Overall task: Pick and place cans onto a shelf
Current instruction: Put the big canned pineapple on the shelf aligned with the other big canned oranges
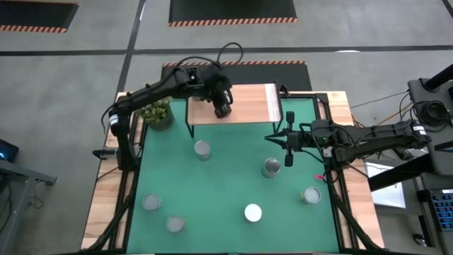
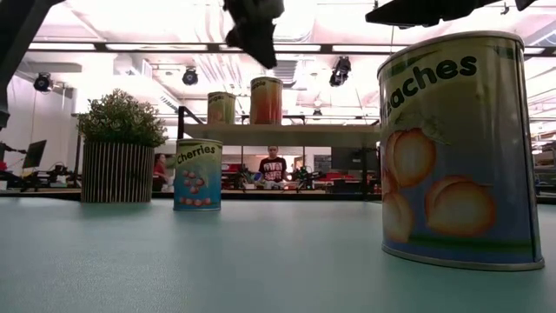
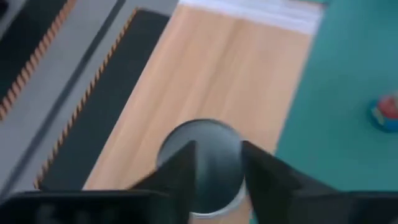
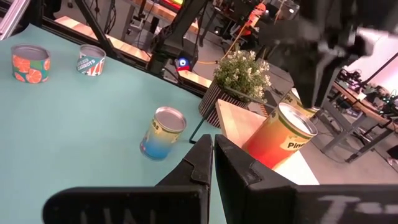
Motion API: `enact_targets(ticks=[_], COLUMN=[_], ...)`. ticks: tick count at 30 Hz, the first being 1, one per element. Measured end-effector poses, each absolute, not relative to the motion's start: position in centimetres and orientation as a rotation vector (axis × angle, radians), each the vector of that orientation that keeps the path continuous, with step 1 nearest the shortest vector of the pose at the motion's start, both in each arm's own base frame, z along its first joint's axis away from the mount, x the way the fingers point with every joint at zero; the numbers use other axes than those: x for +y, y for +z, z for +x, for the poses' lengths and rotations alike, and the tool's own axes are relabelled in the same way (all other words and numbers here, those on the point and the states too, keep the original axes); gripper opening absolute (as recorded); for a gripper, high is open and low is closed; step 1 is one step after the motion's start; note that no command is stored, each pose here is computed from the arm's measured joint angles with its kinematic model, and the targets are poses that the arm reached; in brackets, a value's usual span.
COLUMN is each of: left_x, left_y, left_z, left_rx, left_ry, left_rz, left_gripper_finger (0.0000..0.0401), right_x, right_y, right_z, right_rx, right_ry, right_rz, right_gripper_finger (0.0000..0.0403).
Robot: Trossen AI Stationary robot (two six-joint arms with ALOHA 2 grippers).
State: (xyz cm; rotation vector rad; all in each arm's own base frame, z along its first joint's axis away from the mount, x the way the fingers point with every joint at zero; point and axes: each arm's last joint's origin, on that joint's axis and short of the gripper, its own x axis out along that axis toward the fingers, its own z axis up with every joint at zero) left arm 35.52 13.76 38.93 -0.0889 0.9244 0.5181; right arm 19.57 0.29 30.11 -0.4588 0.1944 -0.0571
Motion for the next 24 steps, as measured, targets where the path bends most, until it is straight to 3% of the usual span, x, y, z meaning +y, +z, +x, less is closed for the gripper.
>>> enact_targets(ticks=[3,8,15,24], left_x=[14.9,15.1,15.1,14.6], left_y=[37.6,36.1,35.5,35.3], left_z=[35.5,35.9,35.7,34.8], left_rx=[0.933,0.937,0.935,0.990], left_ry=[0.564,0.569,0.654,0.766], left_rz=[-0.148,-0.158,-0.231,-0.269], left_gripper_finger=[0.0013,0.0026,0.0002,0.0000], right_x=[0.3,0.3,0.3,0.3], right_y=[30.1,30.1,30.1,30.0], right_z=[19.6,19.6,19.6,19.6], right_rx=[0.194,0.194,0.198,0.201], right_ry=[-0.057,-0.057,-0.056,-0.056], right_rz=[-0.458,-0.459,-0.462,-0.463], right_gripper_finger=[0.0009,0.0009,0.0009,0.0009])
